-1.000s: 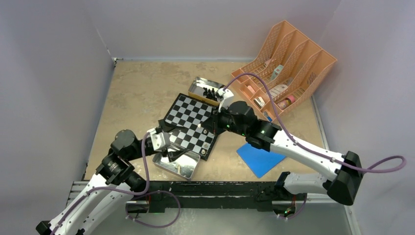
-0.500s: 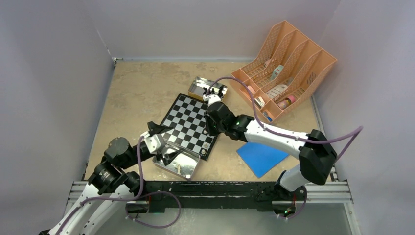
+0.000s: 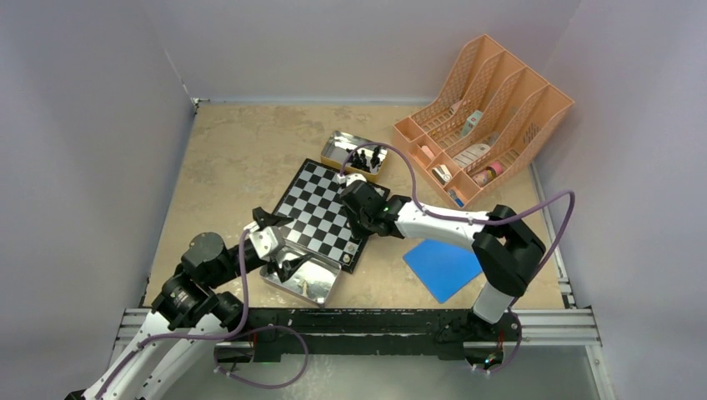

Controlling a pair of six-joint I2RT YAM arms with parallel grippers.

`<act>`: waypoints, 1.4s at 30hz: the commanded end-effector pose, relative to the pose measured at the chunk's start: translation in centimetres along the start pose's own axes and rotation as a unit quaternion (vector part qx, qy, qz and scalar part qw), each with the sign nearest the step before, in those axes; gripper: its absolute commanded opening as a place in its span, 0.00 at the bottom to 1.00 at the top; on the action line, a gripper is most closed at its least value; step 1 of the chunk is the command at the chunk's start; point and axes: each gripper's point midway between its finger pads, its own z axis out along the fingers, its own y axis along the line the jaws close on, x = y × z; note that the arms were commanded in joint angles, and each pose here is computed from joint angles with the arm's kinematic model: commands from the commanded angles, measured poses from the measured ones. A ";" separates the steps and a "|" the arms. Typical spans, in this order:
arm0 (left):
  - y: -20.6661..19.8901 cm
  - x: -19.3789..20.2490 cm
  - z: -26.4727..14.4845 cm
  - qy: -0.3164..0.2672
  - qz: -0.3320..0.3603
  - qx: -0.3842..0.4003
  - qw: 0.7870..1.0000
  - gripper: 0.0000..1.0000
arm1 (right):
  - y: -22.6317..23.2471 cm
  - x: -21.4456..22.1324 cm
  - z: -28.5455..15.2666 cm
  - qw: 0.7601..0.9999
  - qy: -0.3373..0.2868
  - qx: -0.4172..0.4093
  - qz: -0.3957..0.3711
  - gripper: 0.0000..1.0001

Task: Set up the chess pieces on the board
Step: Place the chess piece on the chessboard.

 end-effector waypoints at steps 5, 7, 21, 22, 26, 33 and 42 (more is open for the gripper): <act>0.5 -0.6 0.0 -0.009 0.009 -0.011 1.000 0.90 | 0.5 -0.2 0.2 1.000 0.010 -0.010 -0.003 0.07; 0.5 -0.6 0.1 -0.009 0.009 -0.010 1.000 0.90 | 0.6 -0.2 0.2 1.000 0.011 -0.012 -0.003 0.09; 0.5 -0.5 0.0 -0.008 0.007 -0.012 1.000 0.90 | 0.4 0.2 -0.2 1.000 0.027 -0.008 -0.011 0.09; 0.5 -0.5 0.0 -0.008 0.006 -0.012 1.000 0.90 | 0.4 0.3 -0.1 1.000 0.028 -0.009 -0.011 0.10; 0.5 -0.4 0.1 -0.004 0.005 -0.011 1.000 0.90 | 0.7 0.3 0.1 0.999 0.029 -0.016 -0.011 0.18; 0.4 -0.2 0.2 -0.001 0.003 -0.008 1.000 0.90 | 0.9 -0.7 -0.4 1.000 0.013 -0.018 -0.005 0.26; 2.4 -0.4 0.8 -0.009 -0.080 -0.077 0.994 0.90 | 0.7 -2.8 -3.0 1.000 -0.026 -0.012 0.006 0.34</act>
